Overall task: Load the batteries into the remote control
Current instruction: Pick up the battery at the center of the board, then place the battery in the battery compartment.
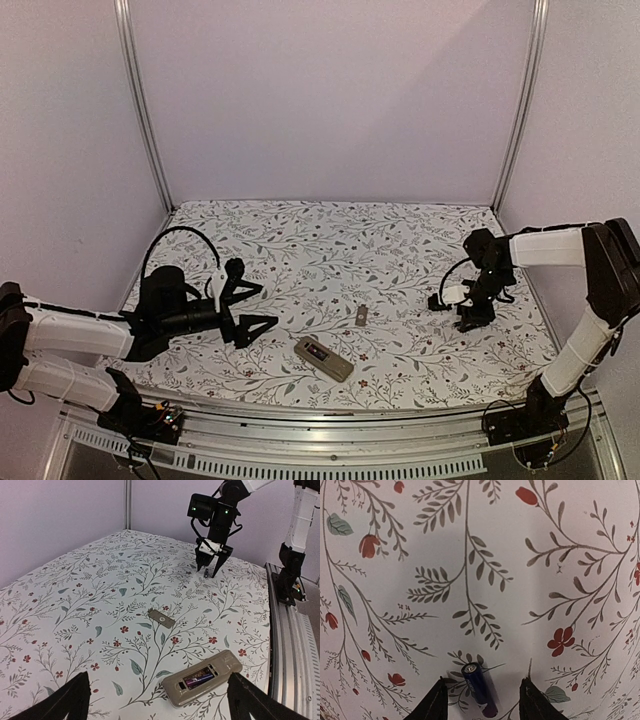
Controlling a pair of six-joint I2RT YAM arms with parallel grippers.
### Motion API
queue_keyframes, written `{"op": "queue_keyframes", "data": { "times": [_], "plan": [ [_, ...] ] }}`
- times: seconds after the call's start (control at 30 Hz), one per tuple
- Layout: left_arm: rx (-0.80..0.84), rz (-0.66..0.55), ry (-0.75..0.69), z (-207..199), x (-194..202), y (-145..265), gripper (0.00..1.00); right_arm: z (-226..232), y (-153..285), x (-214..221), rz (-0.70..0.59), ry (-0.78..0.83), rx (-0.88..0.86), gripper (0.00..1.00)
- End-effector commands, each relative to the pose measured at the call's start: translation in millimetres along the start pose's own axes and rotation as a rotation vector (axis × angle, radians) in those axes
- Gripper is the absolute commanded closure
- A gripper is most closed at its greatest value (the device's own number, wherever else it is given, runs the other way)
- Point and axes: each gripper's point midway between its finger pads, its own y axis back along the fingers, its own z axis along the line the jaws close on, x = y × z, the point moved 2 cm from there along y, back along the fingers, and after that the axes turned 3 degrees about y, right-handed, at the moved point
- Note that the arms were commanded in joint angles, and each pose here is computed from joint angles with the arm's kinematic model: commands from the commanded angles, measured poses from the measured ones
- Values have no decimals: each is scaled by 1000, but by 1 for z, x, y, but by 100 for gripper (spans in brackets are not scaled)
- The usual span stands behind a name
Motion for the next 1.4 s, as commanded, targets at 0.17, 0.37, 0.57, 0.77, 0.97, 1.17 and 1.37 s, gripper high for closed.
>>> {"op": "queue_keyframes", "data": {
  "times": [0.17,0.37,0.57,0.77,0.97,1.17,1.37],
  "plan": [
    [-8,0,-16,0,3,2,5,7,-10,-2,11,5,-60,86],
    [35,4,-61,-7,5,2,5,-14,13,-42,-86,-5,7,100],
    [418,76,-695,-54,36,16,2,-59,99,-182,-602,-274,144,100],
    [360,132,-717,-22,32,-2,3,-31,141,-279,-1054,-554,36,100],
    [386,174,-945,-17,66,0,6,24,110,-347,-1015,-590,-111,100],
    [403,191,-980,-21,77,3,7,52,57,-352,-886,-608,-194,100],
    [403,178,-971,-26,76,3,7,67,41,-344,-831,-619,-203,100]
  ]
}}
